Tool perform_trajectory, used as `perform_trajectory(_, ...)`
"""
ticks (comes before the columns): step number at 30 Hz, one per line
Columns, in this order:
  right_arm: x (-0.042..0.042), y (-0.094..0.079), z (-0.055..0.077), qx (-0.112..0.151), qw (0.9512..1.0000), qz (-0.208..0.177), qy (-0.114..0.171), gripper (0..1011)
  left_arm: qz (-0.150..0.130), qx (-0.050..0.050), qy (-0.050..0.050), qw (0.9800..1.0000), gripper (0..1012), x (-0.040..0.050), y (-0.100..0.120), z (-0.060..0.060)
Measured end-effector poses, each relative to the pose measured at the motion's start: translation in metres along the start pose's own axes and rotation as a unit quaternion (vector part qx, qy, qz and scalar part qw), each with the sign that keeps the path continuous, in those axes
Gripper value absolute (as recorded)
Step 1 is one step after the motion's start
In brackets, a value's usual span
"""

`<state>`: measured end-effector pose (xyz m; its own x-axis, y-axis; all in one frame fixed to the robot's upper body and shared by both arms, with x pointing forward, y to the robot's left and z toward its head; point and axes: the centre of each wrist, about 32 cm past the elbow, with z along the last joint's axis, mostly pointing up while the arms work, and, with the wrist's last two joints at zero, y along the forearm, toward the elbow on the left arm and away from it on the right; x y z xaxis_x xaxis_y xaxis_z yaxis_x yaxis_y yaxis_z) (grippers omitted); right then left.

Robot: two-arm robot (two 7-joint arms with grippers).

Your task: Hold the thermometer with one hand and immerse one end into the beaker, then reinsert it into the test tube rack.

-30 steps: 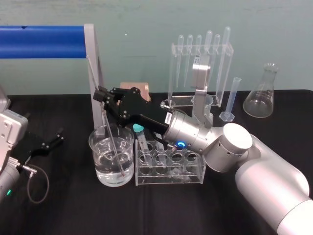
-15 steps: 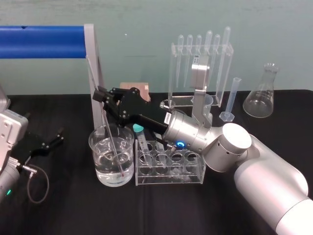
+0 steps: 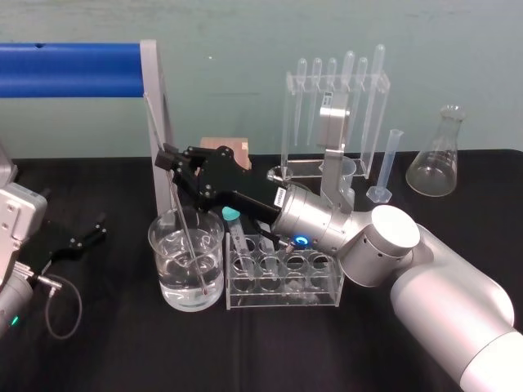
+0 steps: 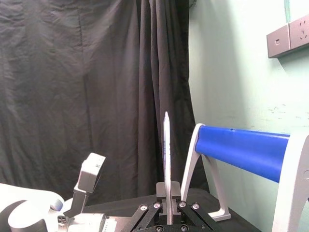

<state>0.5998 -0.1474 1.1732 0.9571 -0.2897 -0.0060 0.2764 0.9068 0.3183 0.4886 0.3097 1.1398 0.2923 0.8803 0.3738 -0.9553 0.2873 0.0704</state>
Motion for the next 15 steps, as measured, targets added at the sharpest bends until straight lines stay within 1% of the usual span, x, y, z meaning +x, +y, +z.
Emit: perform_trajectory(15,0.0,-0.0001,0.0001,0.0,1.0,0.0,0.0,55,0.0,0.0,0.0,1.0,1008,0.0,0.0,0.0)
